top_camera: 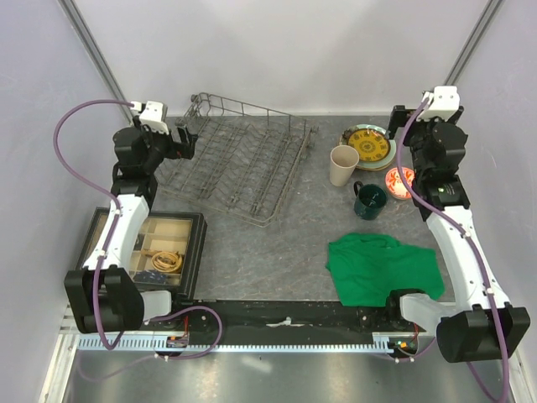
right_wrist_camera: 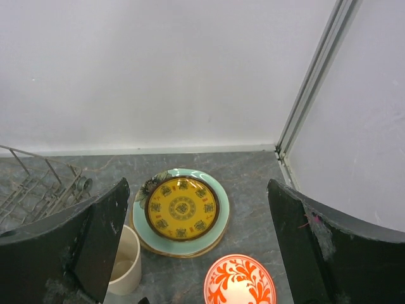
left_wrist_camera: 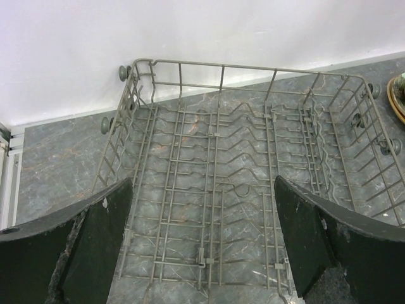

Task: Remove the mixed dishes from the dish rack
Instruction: Reset both arms

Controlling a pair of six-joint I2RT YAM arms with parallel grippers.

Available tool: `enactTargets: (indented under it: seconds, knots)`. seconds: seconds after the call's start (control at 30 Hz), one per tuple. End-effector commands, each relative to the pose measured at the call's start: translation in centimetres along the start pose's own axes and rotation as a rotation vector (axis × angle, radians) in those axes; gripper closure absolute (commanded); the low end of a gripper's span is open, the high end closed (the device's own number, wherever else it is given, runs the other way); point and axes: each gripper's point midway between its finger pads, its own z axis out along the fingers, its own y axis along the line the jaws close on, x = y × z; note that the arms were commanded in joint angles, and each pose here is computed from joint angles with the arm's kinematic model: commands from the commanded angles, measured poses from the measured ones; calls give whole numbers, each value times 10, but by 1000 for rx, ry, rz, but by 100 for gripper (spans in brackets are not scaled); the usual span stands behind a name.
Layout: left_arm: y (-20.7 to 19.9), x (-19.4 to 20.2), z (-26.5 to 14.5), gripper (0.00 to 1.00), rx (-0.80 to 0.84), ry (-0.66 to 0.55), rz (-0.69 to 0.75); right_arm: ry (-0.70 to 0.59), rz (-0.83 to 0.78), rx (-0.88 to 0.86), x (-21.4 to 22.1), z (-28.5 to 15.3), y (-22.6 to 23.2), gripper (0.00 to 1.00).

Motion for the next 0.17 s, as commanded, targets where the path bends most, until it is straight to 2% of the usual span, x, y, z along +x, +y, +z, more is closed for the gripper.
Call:
enactTargets:
  seconds: [0.0,0.13]
  knots:
    - [-1,-30,-8,1,-13,-107,14,-27,9,-1,-3,1,0,2]
    - [-2,-30,-9,1,-13,-110,19,-21,3,-11,0,1,2,2]
